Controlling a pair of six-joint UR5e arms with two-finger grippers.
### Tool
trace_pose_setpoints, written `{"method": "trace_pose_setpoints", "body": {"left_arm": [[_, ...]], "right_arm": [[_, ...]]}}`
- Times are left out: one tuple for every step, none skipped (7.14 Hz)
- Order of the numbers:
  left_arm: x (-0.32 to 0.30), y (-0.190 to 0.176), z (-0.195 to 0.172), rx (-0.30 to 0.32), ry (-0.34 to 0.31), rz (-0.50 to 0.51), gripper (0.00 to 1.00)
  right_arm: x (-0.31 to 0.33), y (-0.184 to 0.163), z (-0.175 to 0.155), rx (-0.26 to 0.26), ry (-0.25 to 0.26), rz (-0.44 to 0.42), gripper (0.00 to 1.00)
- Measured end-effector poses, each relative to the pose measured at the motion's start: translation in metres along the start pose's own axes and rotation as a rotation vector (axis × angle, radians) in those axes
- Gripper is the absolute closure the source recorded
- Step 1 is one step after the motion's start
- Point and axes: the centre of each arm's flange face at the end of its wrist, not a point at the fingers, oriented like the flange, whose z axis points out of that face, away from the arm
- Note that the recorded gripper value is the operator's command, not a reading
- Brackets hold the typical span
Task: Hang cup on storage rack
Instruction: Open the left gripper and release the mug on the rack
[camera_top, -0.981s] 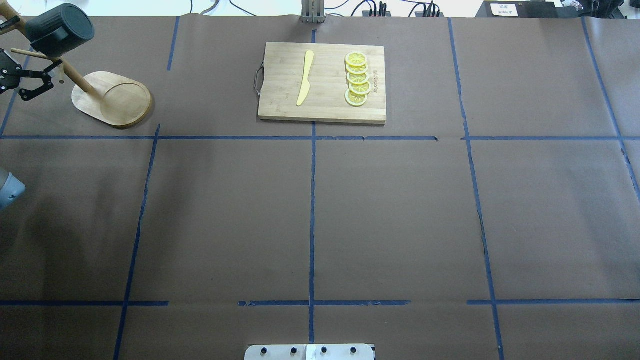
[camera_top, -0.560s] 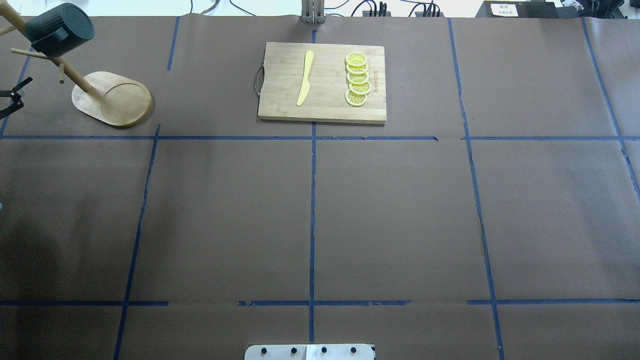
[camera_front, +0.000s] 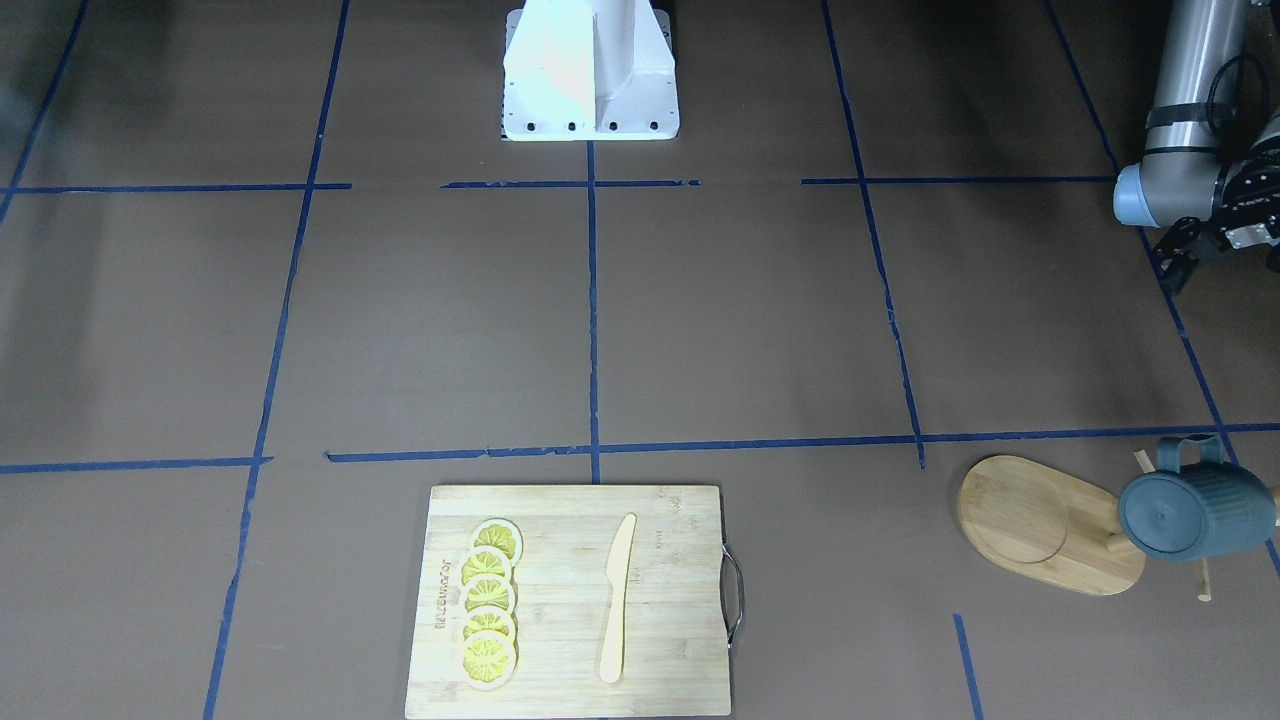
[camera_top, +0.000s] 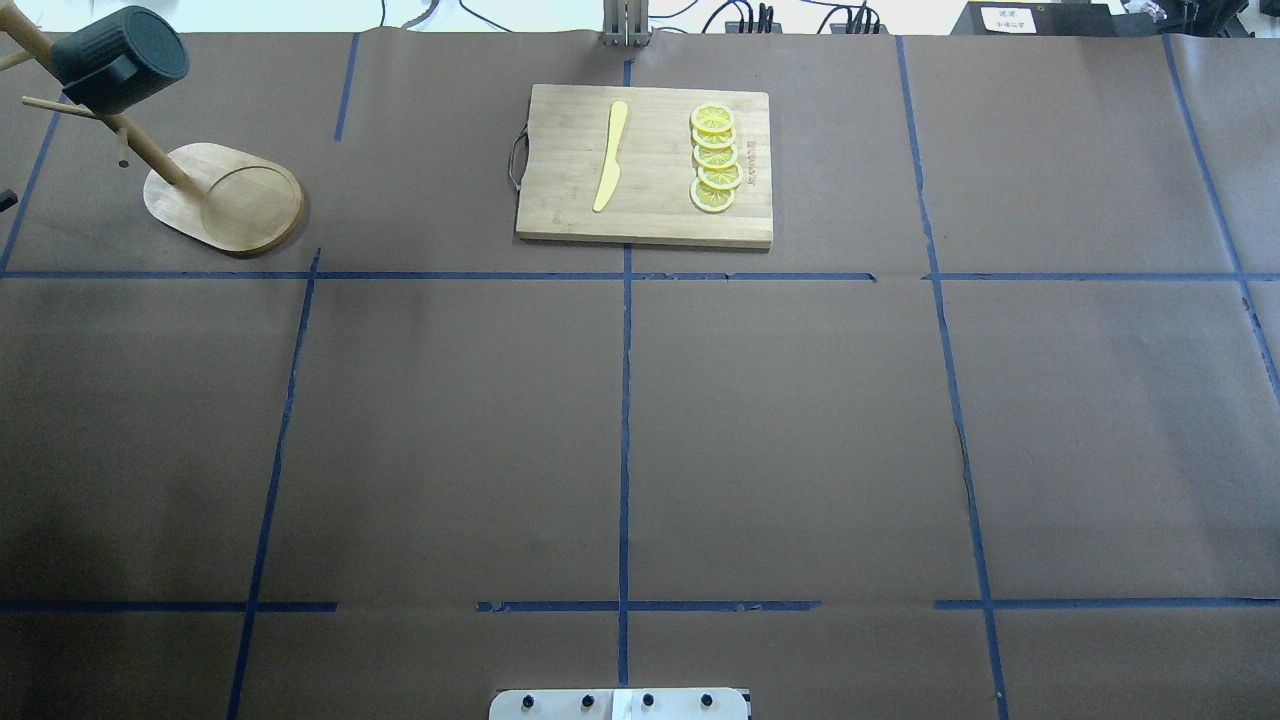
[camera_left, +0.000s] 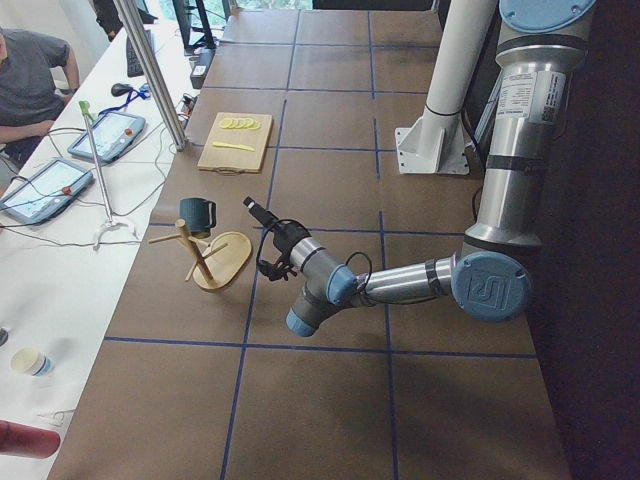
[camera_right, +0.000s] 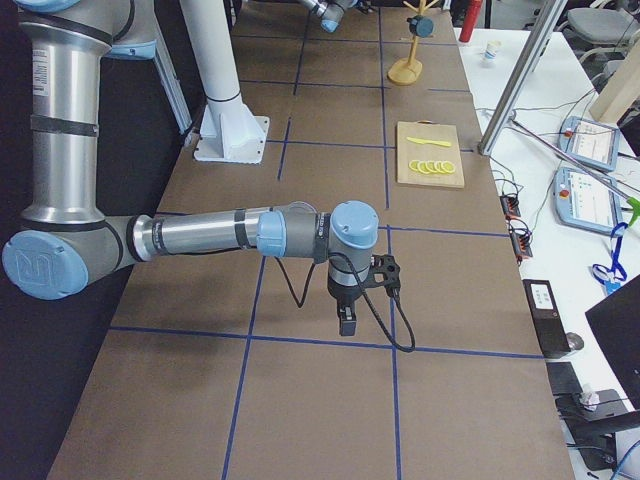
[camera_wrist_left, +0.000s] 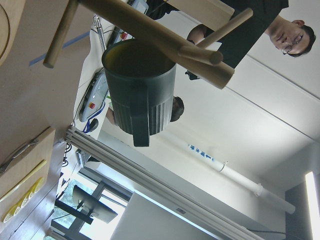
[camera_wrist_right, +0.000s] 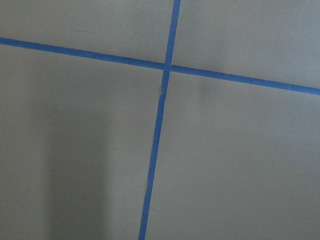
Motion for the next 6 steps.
{"method": "trace_pose_setpoints", "body": {"left_arm": [[-0.001, 0.003, 0.001, -0.013, -0.036, 0.187, 0.0], [-0.003, 0.001, 0.002, -0.019, -0.093, 0.431, 0.0], [-0.006, -0.002, 0.002, -0.034, -0.176, 0.669, 0.0], [-0.004, -0.01, 0.002, -0.052, -0.255, 0.878, 0.0], [0.003, -0.02, -0.001, -0.072, -0.336, 1.066, 0.0], [0.015, -0.033, -0.006, -0.085, -0.413, 1.224, 0.0]], "right_arm": [[0.0, 0.0, 0.0, 0.0, 0.0, 0.0, 0.0], [0.0, 0.0, 0.0, 0.0, 0.0, -0.001, 0.0], [-0.001, 0.0, 0.0, 0.0, 0.0, -0.002, 0.0], [-0.001, 0.0, 0.0, -0.001, 0.0, -0.002, 0.0], [-0.001, 0.0, 0.0, -0.001, 0.0, -0.002, 0.0], [-0.001, 0.0, 0.0, -0.001, -0.001, -0.002, 0.0]]}}
